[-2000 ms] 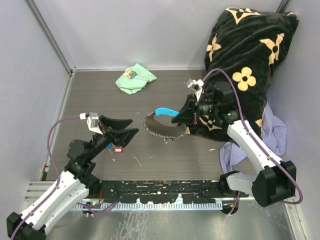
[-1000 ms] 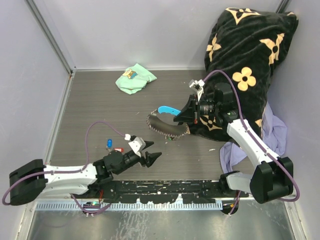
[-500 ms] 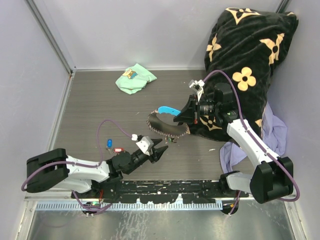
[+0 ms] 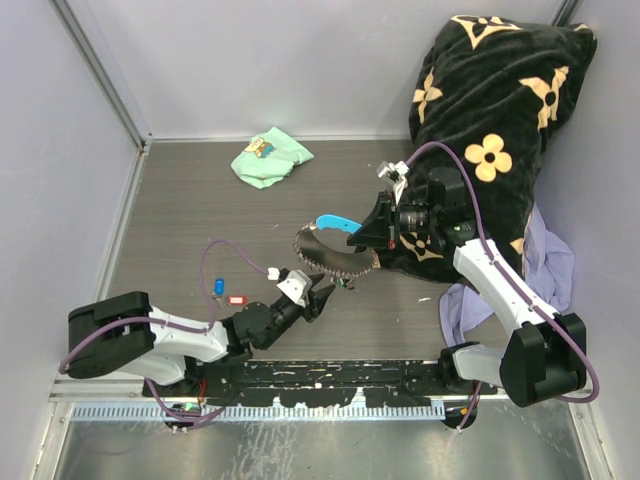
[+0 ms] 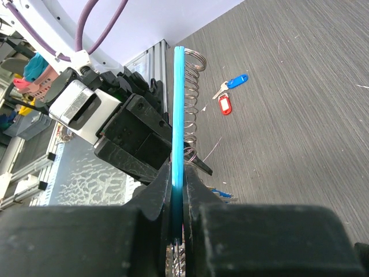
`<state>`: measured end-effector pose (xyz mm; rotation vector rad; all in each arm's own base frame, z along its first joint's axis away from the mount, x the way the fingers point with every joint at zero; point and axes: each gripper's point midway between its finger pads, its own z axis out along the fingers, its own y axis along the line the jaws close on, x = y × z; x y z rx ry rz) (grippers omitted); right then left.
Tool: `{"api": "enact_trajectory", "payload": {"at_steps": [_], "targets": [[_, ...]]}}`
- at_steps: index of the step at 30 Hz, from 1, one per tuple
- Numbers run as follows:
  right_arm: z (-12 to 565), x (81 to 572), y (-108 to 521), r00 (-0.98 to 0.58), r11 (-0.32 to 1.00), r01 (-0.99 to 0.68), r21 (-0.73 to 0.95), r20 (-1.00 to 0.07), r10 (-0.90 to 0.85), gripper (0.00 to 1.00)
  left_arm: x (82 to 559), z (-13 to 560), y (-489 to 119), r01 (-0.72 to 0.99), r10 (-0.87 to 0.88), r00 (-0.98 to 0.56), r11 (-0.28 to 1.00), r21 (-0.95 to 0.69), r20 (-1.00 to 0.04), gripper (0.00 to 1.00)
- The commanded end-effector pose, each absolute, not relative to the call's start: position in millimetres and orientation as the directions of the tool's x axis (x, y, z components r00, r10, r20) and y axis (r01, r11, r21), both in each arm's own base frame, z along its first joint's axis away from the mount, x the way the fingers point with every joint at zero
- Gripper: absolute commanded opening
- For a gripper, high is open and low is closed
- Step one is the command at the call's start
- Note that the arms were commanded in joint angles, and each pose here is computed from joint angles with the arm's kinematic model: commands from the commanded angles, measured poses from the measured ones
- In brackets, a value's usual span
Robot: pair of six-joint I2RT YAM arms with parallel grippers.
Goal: Remove the keys from the keyring
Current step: Pick up the key from the keyring.
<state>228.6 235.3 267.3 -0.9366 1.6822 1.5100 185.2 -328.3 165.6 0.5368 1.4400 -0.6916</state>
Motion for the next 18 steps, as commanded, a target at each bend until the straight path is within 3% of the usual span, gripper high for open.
{"api": "enact_trajectory", "payload": {"at_steps": [1,18], "targets": [[285.7,225.0,234.7,-0.424,0.024,-0.905,0.424,-0.904,-0.056,0.01,192.6,199.5,-332.2,0.680,-0.222,0.035,0.720,-0.140,-0.974,0.38],[286.4,222.6,234.3,-0.425,0.016,-0.905,0.425,-0.903,-0.057,0.01,200.5,195.9,-333.3,0.630,-0.230,0.018,0.758,-0.168,-0.973,0.36]]}}
